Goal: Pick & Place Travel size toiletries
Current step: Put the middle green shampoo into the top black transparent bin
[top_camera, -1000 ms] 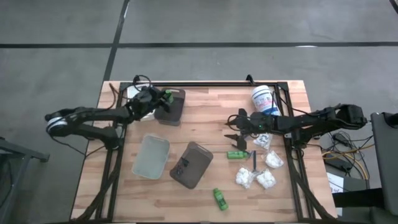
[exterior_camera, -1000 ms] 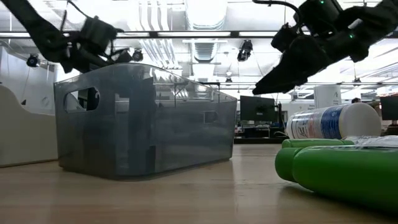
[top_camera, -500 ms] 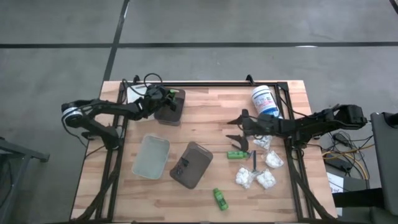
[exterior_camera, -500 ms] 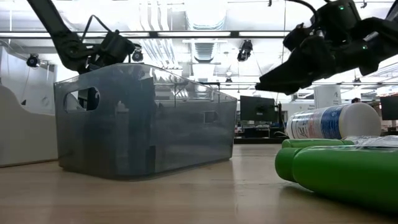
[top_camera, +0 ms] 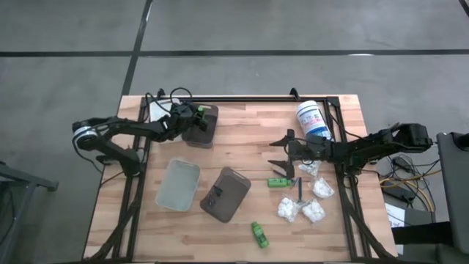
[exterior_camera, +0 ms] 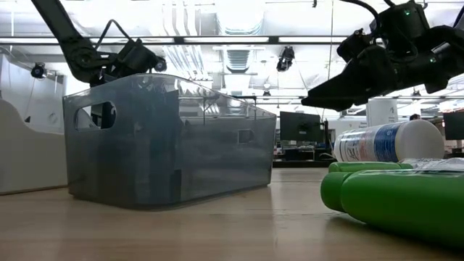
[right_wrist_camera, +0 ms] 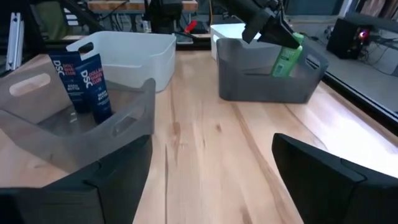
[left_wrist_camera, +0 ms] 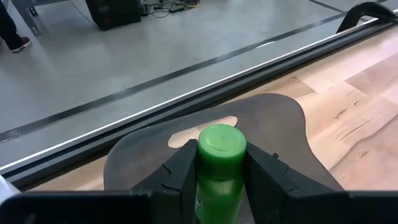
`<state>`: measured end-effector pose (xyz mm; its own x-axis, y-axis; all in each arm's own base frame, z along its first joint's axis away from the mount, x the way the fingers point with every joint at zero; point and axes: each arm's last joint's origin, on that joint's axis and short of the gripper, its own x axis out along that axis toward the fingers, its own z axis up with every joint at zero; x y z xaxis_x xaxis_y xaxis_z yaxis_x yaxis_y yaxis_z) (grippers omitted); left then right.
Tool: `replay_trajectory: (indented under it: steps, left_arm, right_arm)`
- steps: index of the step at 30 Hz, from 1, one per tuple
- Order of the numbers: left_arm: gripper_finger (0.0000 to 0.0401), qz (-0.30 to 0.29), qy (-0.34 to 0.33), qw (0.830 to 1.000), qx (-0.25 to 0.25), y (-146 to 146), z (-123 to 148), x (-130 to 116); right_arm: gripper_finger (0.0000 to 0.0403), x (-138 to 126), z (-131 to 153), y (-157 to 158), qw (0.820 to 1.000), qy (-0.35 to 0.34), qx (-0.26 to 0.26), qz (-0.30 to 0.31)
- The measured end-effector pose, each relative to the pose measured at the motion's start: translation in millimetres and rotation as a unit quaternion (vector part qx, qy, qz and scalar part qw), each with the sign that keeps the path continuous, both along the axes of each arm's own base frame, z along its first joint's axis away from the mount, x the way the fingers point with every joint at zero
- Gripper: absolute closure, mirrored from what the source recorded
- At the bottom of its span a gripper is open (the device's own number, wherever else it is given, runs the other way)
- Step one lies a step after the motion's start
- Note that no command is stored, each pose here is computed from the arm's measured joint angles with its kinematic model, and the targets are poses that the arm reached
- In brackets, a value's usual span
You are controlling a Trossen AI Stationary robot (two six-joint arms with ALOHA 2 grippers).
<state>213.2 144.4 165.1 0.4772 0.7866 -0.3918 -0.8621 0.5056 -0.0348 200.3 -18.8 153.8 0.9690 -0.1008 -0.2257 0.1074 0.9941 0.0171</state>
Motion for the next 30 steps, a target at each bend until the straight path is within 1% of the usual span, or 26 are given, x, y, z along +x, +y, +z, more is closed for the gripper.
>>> replay_trajectory:
  steps: [10,17,25,30]
  left_arm:
    - [0.0288,-0.001,0.021,1.0,-0.011,-1.0,-3.6,-1.7]
    - [0.0288,0.0,0.022,1.0,-0.013,-1.2,-3.9,-2.0]
    - [0.0287,0.0,0.023,1.0,-0.014,-1.2,-3.9,-2.2]
    - [0.026,-0.001,0.021,1.0,-0.013,-2.6,0.0,-4.3]
  right_arm:
    - [0.0057,0.7,1.0,-0.1,1.0,-0.004,0.014,-0.003]
    - [0.0048,2.7,3.8,-0.3,1.0,-0.009,0.015,-0.003]
    - [0.0068,4.3,6.0,-0.3,1.0,-0.013,0.015,-0.002]
    - [0.0085,4.2,5.6,-0.3,1.0,-0.011,0.024,-0.004]
